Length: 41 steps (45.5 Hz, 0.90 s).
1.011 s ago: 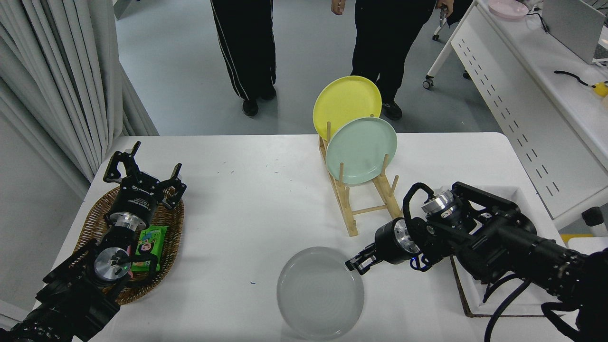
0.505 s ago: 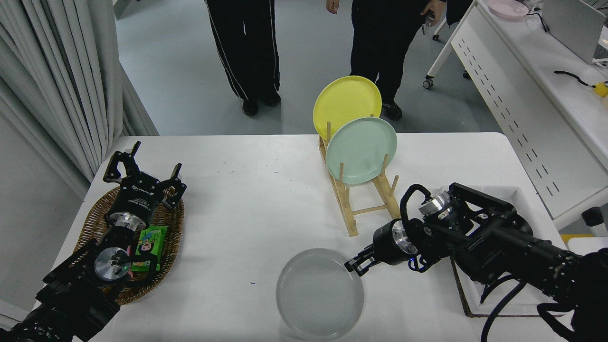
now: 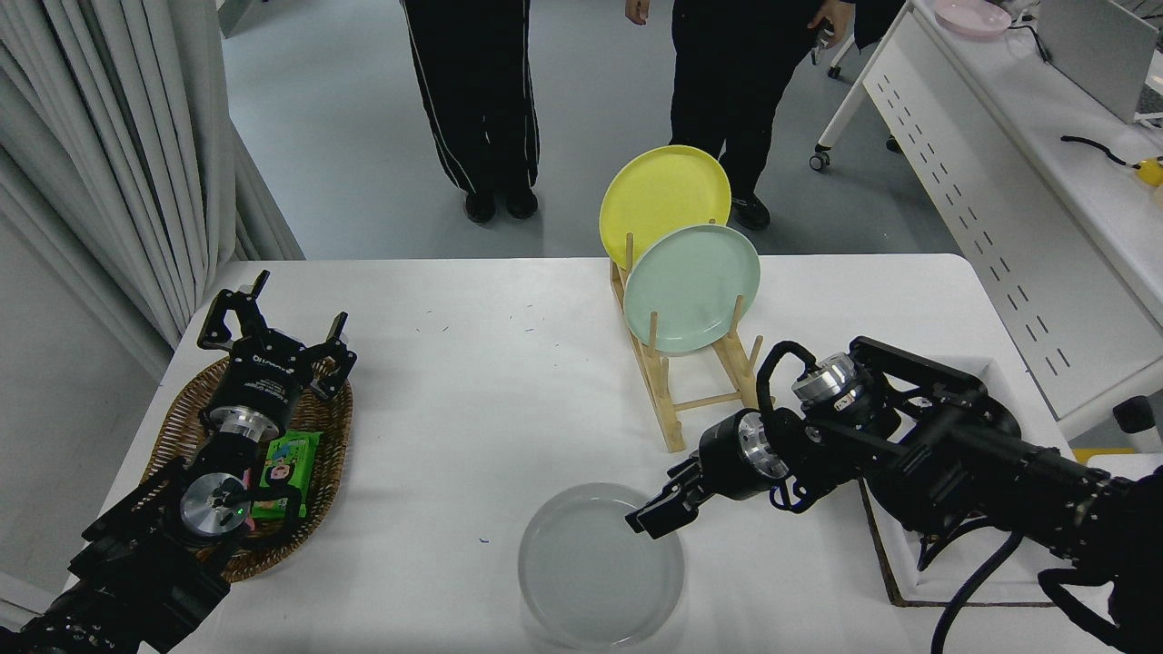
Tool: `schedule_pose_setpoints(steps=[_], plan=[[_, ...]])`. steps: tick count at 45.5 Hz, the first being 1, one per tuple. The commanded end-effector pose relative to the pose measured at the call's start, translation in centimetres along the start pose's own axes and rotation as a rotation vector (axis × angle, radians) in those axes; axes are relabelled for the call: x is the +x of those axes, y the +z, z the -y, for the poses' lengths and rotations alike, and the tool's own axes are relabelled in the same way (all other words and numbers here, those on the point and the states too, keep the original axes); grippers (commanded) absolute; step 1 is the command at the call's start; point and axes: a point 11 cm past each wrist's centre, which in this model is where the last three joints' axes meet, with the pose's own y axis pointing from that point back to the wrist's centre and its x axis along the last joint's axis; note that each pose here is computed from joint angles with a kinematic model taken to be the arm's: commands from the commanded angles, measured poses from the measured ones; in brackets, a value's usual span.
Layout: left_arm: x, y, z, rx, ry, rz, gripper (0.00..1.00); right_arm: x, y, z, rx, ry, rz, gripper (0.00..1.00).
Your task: Place the plate on the table
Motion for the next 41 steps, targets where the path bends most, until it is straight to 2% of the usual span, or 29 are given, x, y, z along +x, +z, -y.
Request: schedule_pose_setpoints(steps=[1,10,24,34,41], plan=[[0.0,0.0,0.0,0.000,0.001,0.000,1.00,-2.1,1.5,-4.1,-0.013,-0.118,-0.156,0.99],[0.0,0.0,0.0,0.000,0.001,0.000,1.00,-4.4,1.7,-8.4,0.011,-0.356,-0.332,0.99],[0.0,0.0,0.0,0.000,-0.001,0.000,1.00,-8.1,0.5,-16.5,0.155,-0.650,-0.551,0.99],[0.0,0.0,0.0,-0.001,0.002,0.000,1.00,-10.3,-0.1,-21.9,0.277,-0.753,-0.639,0.99],[0.0,0.0,0.0,0.000,0.001,0.000,1.00,-11.7,-1.6,-25.9,0.435,-0.844,-0.652,0.99]])
